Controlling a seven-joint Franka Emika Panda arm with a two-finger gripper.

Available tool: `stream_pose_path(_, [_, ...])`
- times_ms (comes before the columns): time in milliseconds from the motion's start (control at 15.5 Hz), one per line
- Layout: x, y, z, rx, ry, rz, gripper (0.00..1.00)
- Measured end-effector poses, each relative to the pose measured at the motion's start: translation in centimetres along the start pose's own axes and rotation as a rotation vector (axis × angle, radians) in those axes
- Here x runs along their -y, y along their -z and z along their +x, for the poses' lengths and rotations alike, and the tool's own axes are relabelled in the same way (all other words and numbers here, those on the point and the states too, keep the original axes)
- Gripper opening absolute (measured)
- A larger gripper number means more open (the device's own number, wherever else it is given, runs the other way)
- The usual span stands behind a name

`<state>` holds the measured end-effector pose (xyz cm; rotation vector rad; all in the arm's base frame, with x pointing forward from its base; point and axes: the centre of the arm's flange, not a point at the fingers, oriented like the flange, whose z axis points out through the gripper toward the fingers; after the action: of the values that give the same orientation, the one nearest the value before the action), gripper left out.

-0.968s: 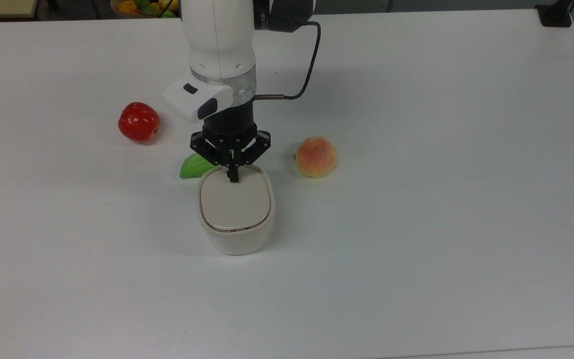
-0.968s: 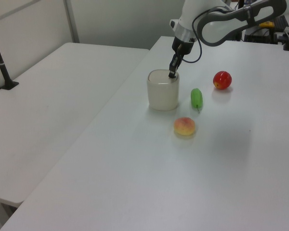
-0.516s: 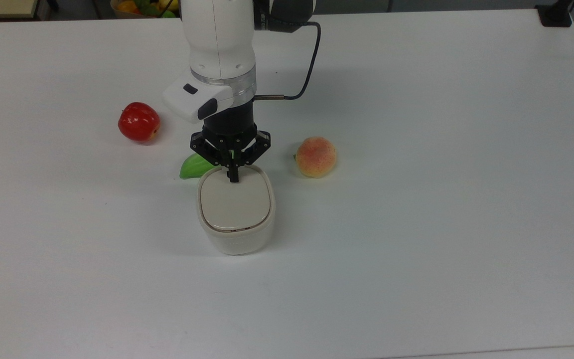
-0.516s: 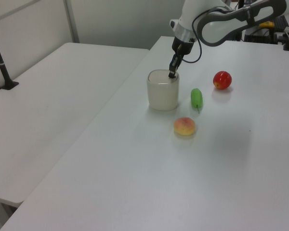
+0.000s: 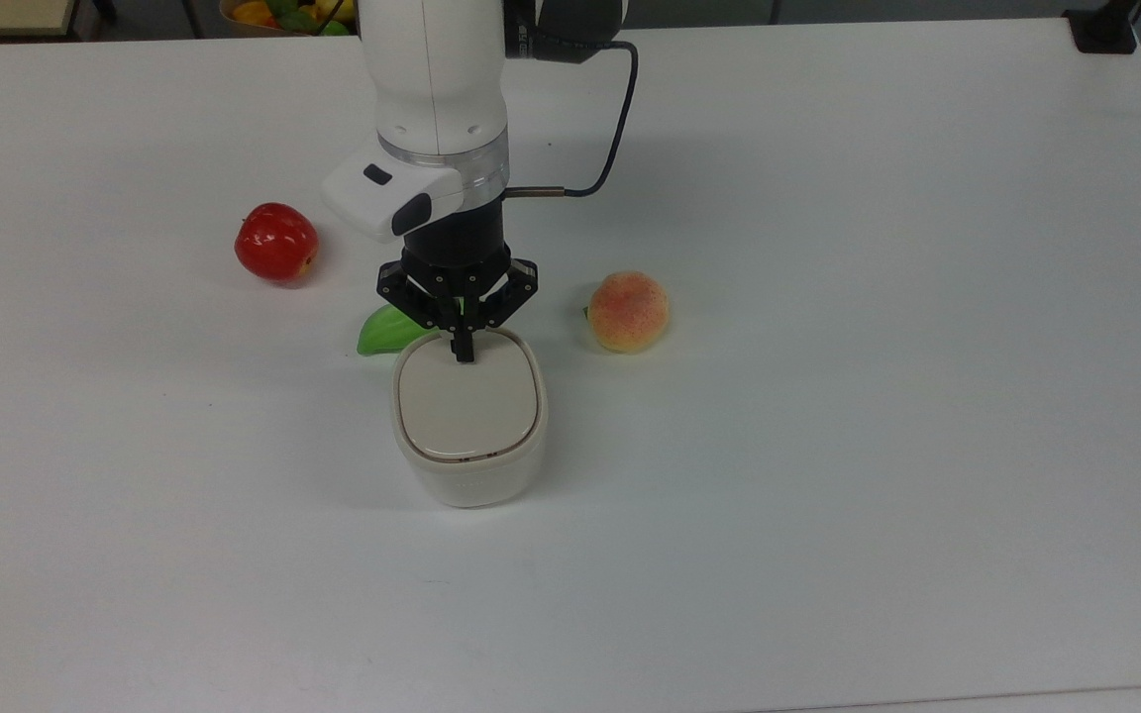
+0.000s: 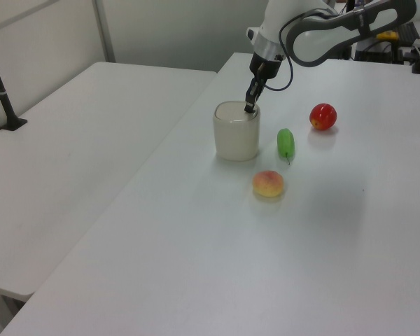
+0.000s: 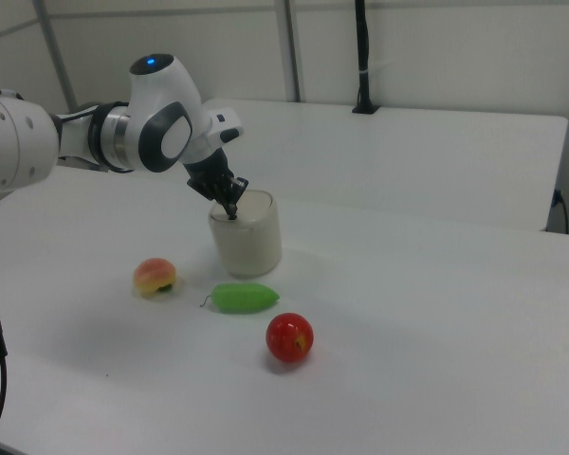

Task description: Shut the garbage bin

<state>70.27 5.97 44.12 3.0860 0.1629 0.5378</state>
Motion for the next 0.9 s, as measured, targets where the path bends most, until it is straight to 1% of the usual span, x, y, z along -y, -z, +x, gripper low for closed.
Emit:
stream_pose_path(194, [0.1,1.8,0.4,-0.013,0.002,-0.001,0.01])
stream_pose_path(387, [0.2,5.5,0.3,0.031,0.003,-0.004,0.01])
stream_pose_path(516, [0.2,8.1,-0.4,0.085,0.002,-0.006,0.01])
stream_pose_path(904, [-0.3,14.4,-3.9,0.274,-0.006,-0.017,0.01])
